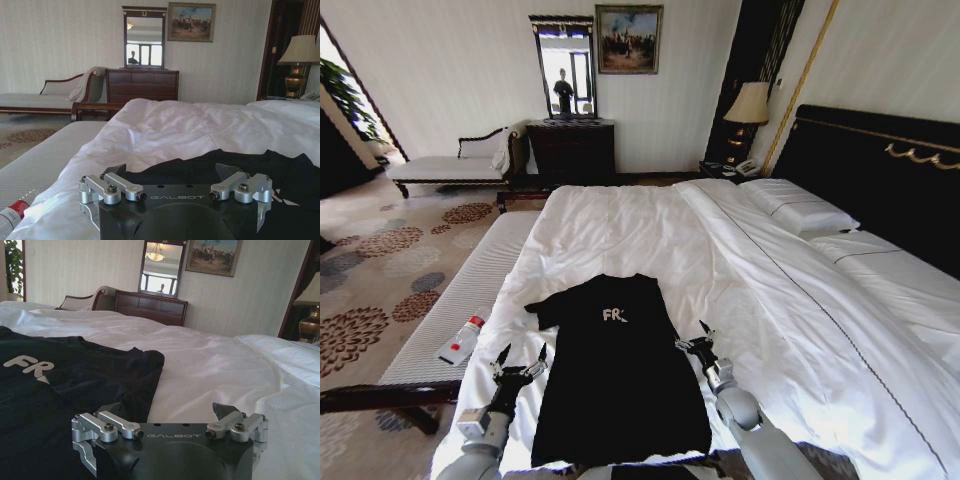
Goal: Fold the clothes on the bed.
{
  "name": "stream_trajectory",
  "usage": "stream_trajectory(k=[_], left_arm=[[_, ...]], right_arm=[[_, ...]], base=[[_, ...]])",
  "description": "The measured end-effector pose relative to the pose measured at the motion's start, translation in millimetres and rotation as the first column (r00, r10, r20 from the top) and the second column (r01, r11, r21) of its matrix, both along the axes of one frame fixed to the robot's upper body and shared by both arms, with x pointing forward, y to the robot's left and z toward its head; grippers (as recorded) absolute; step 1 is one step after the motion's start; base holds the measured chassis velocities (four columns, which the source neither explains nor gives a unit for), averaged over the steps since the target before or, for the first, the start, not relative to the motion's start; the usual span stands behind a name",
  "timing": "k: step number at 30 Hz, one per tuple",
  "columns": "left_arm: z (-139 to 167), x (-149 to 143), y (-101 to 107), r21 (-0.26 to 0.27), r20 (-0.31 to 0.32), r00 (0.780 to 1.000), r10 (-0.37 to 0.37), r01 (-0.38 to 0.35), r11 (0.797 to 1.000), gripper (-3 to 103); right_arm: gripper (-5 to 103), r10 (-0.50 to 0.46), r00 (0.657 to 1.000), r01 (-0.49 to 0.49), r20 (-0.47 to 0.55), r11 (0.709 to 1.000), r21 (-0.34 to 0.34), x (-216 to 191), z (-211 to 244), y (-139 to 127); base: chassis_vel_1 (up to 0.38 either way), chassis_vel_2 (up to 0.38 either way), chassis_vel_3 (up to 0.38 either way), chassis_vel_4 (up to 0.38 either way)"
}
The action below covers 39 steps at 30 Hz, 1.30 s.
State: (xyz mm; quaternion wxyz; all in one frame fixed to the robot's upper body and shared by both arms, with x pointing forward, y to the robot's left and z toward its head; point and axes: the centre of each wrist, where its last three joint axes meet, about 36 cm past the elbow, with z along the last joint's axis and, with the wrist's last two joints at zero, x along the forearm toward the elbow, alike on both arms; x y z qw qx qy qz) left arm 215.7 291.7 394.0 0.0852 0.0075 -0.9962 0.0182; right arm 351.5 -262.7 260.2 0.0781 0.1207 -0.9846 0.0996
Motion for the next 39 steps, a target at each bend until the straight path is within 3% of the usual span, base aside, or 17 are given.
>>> stream_trajectory(k=[11, 20, 30, 39], left_arm=[[9, -1, 6, 0.008, 0.016, 1.0, 0.009, -0.009, 1.0, 100], [14, 1, 7, 0.009, 0.023, 1.0, 0.006, -0.006, 1.0, 100], [14, 5, 8, 0.005, 0.026, 1.0, 0.003, -0.003, 1.0, 100], [14, 5, 4, -0.005, 0.024, 1.0, 0.004, -0.004, 1.0, 100]], right_arm=[[100, 0.035, 0.999, -0.035, 0.0, 0.998, -0.047, 38, -16, 7], [100, 0.008, 1.0, -0.008, -0.002, 0.998, -0.057, 68, -23, 2], [100, -0.091, 0.996, 0.091, -0.009, 0.995, -0.048, 64, -29, -21], [100, -0.123, 0.992, 0.123, -0.012, 0.992, -0.038, 51, -25, -22]], base=[[0.0, 0.0, 0.0, 0.0], [0.0, 0.0, 0.0, 0.0], [0.0, 0.0, 0.0, 0.0], [0.0, 0.0, 0.0, 0.0]])
